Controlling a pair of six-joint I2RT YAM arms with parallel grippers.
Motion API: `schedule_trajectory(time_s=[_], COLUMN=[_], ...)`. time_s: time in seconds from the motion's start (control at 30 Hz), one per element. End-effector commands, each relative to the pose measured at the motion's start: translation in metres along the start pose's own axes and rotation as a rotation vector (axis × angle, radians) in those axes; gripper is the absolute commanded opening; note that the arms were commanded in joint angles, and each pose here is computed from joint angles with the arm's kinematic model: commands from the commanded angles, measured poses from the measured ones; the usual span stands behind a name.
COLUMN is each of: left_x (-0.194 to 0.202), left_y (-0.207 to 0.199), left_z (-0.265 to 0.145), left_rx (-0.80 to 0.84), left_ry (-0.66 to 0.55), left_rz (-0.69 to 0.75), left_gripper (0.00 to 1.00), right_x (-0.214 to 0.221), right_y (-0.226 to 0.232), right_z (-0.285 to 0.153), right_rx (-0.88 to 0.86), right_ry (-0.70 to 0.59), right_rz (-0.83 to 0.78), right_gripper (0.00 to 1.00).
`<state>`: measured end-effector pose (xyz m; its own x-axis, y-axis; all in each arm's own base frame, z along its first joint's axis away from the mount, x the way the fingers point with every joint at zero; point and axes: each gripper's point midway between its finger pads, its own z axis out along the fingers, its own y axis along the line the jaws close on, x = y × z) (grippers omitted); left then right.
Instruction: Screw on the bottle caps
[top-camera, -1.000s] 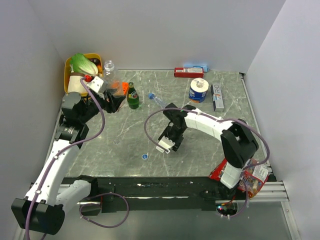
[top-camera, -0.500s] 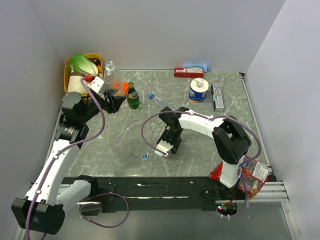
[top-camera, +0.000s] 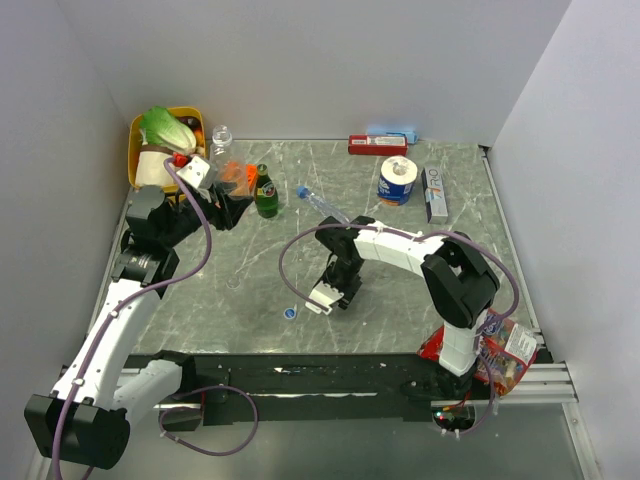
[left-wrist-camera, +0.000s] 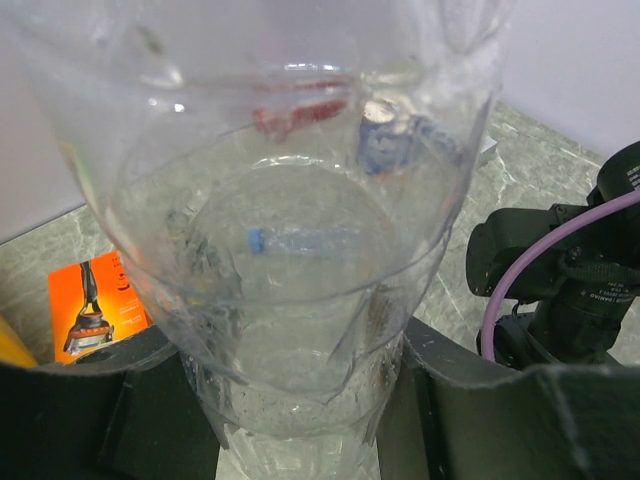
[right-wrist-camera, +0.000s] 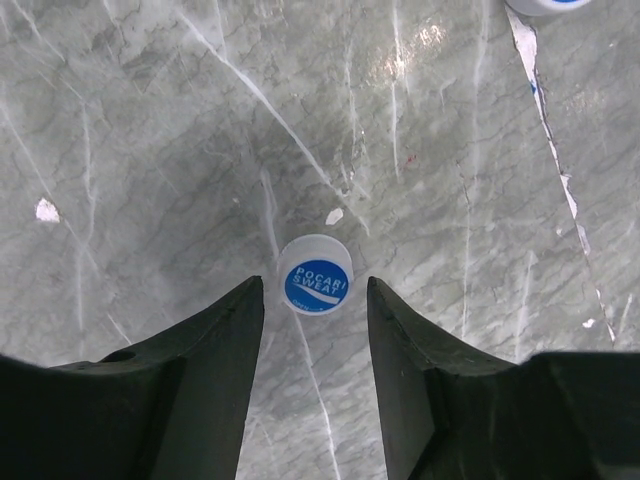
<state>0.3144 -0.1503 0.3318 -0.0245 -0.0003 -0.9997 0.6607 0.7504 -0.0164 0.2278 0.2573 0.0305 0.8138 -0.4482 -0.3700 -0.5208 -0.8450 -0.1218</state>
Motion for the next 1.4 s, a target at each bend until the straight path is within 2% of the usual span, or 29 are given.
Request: schedule_trajectory(time_s=[0.0, 0.4, 0.57, 0.77, 0.93, 1.0, 1.07, 1.1, 1.37], left_x=[-0.010, -0.005, -0.001, 0.003, 0.011, 0.027, 0.054, 0.061, 0.137], left_y=[-0.004, -0.002, -0.008, -0.025, -0.052, -0.071, -0.094, -0.100, -0.146], left_z=[0.000, 0.002, 0.003, 0.011, 0.026, 0.034, 0.030, 0.030, 0.023], left_rx=[0.021, 0.022, 0.069, 0.207, 0.399, 0.498, 0.589, 0.620, 0.781], left_ry=[-0.033, -0.028, -0.020, -0.019, 0.015, 0.043, 0.111, 0.109, 0.233], left_rz=[-0.002, -0.008, 0.015, 0.075, 0.141, 0.201, 0.202, 0.263, 0.452], left_gripper=[0.08, 0.08, 0.08, 0.01, 0.01, 0.01, 0.01, 0.01, 0.01], right_x=[-0.002, -0.003, -0.004, -0.024, -0.077, -0.100, -0.116, -0.124, -0.155], right_y=[0.001, -0.002, -0.008, -0.004, 0.014, 0.019, 0.018, 0.021, 0.018], right_z=[0.007, 0.010, 0.000, -0.072, -0.158, -0.191, -0.213, -0.226, -0.292], right_rx=[-0.022, -0.024, 0.012, 0.176, 0.400, 0.505, 0.581, 0.624, 0.759], right_ry=[-0.007, -0.013, 0.000, -0.029, -0.079, -0.106, -0.135, -0.137, -0.126], right_rz=[0.030, 0.047, 0.075, 0.225, 0.265, 0.274, 0.299, 0.291, 0.217], right_gripper=[0.52, 0.45, 0.36, 0.29, 0.24, 0.24, 0.24, 0.24, 0.24])
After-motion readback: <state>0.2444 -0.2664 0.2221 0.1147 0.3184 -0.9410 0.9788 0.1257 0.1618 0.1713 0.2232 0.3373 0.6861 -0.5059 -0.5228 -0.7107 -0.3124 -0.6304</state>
